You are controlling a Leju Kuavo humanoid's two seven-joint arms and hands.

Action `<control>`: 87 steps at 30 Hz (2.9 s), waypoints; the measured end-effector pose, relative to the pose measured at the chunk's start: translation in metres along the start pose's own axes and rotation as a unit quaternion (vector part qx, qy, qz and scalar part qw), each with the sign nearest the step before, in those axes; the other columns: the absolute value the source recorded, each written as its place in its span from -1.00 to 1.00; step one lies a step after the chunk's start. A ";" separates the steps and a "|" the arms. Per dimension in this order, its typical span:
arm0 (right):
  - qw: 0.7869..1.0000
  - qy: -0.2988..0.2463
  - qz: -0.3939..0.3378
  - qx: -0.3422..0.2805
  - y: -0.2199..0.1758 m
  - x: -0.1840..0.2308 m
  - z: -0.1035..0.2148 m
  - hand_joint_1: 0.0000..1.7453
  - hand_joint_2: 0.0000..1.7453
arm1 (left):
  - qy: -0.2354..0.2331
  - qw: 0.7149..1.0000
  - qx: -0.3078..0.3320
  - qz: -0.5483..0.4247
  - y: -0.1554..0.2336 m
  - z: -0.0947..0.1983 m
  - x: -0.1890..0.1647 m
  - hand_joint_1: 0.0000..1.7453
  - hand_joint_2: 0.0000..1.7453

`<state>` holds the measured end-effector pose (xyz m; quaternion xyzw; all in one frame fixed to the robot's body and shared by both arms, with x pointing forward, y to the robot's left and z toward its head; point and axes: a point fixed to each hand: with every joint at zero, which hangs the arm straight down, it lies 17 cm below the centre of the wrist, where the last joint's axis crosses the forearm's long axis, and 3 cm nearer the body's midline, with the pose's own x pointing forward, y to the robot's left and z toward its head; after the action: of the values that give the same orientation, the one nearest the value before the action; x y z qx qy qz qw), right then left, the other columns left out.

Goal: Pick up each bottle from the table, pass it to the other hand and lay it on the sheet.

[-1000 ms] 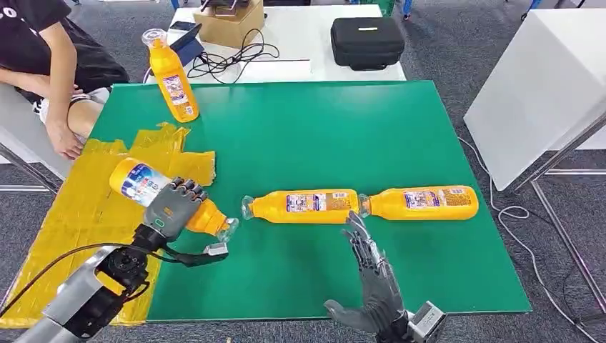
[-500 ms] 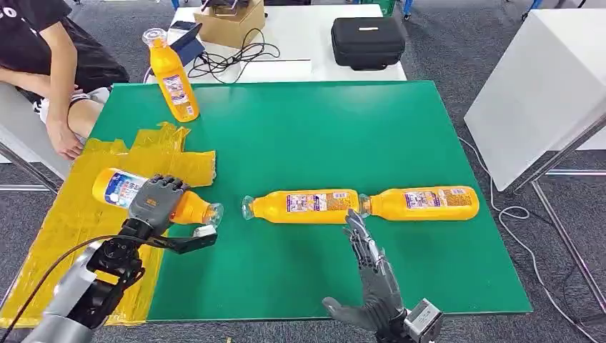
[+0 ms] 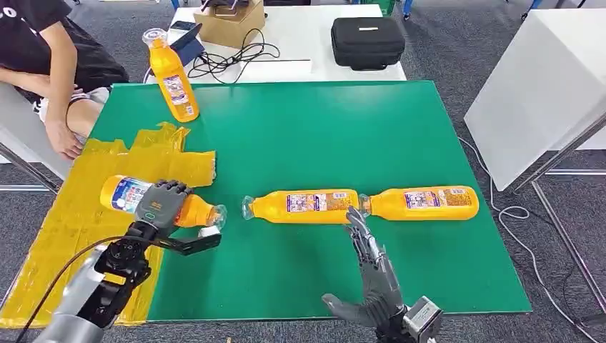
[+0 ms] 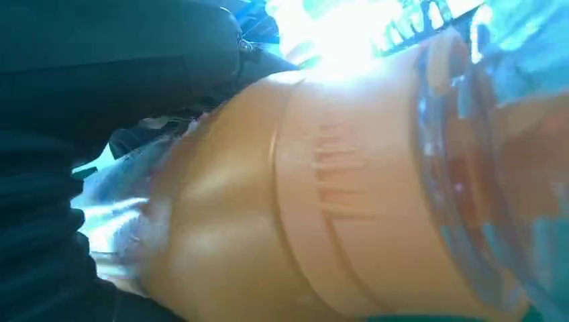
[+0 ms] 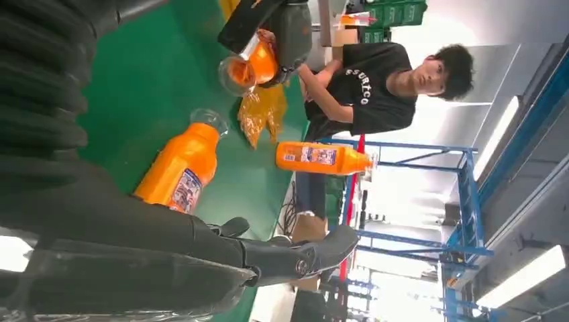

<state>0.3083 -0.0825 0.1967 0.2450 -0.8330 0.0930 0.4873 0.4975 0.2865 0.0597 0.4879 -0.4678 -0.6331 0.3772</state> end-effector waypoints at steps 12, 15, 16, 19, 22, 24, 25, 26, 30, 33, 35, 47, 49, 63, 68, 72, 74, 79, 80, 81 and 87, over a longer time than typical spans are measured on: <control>1.000 0.001 0.001 -0.004 0.001 -0.001 0.002 -1.00 1.00 | 0.030 0.999 -0.033 -0.002 -0.022 0.006 -0.003 -1.00 1.00; 1.000 0.001 0.001 -0.005 0.002 -0.001 0.002 -1.00 1.00 | 0.038 0.998 -0.039 -0.004 -0.025 0.006 -0.004 -1.00 1.00; 1.000 0.001 0.001 -0.005 0.002 -0.001 0.001 -1.00 1.00 | 0.043 0.998 -0.041 -0.005 -0.025 0.006 -0.006 -1.00 1.00; 1.000 -0.001 0.003 -0.005 0.003 0.000 -0.001 -1.00 1.00 | 0.054 0.997 -0.048 -0.010 -0.026 0.003 -0.011 -1.00 1.00; 1.000 -0.001 0.003 -0.005 0.003 0.001 -0.002 -1.00 1.00 | 0.057 0.997 -0.052 -0.011 -0.028 0.001 -0.012 -1.00 1.00; 1.000 -0.001 0.003 -0.005 0.003 0.000 -0.002 -1.00 1.00 | 0.056 0.997 -0.050 -0.010 -0.028 0.000 -0.011 -1.00 1.00; 1.000 0.000 0.003 -0.005 0.003 0.000 -0.001 -1.00 1.00 | 0.056 0.997 -0.046 -0.010 -0.027 0.000 -0.010 -1.00 1.00; 1.000 0.001 0.004 -0.006 0.003 0.000 -0.001 -1.00 1.00 | 0.055 0.998 -0.043 -0.009 -0.027 0.001 -0.009 -1.00 1.00; 1.000 0.003 0.006 -0.011 0.002 -0.002 0.001 -1.00 1.00 | 0.049 0.998 -0.033 -0.005 -0.025 0.003 -0.001 -1.00 1.00; 1.000 0.005 0.008 -0.016 0.000 -0.002 0.003 -1.00 1.00 | 0.046 0.999 0.002 0.003 -0.006 0.005 0.009 -1.00 1.00; 1.000 0.005 0.010 -0.020 -0.001 -0.002 0.003 -1.00 1.00 | 0.042 0.999 0.029 0.007 0.014 0.005 0.018 -1.00 1.00; 0.999 0.010 0.019 -0.043 -0.008 -0.004 0.007 -1.00 1.00 | -0.026 0.981 0.182 0.061 0.118 0.027 0.054 -1.00 1.00; 0.998 0.010 0.030 -0.053 -0.011 -0.003 0.008 -1.00 1.00 | -0.040 0.970 0.218 0.098 0.140 0.036 0.052 -1.00 1.00; 0.830 0.065 0.551 -0.055 -0.080 -0.016 0.012 -1.00 1.00 | -0.303 0.756 0.329 0.477 0.237 0.138 0.108 -1.00 1.00; 0.753 0.177 0.634 -0.005 -0.149 -0.042 0.045 -1.00 1.00 | -0.349 0.611 0.338 0.625 0.264 0.180 0.098 -1.00 1.00; 0.719 0.213 0.662 -0.001 -0.192 -0.039 0.066 -1.00 1.00 | -0.371 0.581 0.326 0.647 0.269 0.197 0.103 -1.00 1.00; 0.710 0.218 0.670 -0.005 -0.203 -0.035 0.070 -1.00 1.00 | -0.374 0.576 0.328 0.648 0.273 0.201 0.103 -1.00 1.00; 0.691 0.270 0.671 0.013 -0.235 -0.041 0.091 -1.00 1.00 | -0.390 0.565 0.312 0.657 0.273 0.205 0.111 -1.00 1.00; 0.687 0.280 0.671 0.016 -0.248 -0.041 0.096 -1.00 1.00 | -0.396 0.561 0.308 0.659 0.274 0.206 0.113 -1.00 1.00; 0.680 0.290 0.673 0.017 -0.262 -0.039 0.102 -1.00 1.00 | -0.399 0.557 0.305 0.661 0.274 0.207 0.113 -1.00 1.00; 0.664 0.315 0.677 0.020 -0.299 -0.035 0.116 -1.00 1.00 | -0.411 0.547 0.297 0.666 0.276 0.208 0.117 -1.00 1.00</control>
<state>0.3829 -0.3750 0.0833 -0.4209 -0.5637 0.4861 0.5184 0.2734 0.1469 0.3122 -0.1926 -0.9240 -0.1564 0.2909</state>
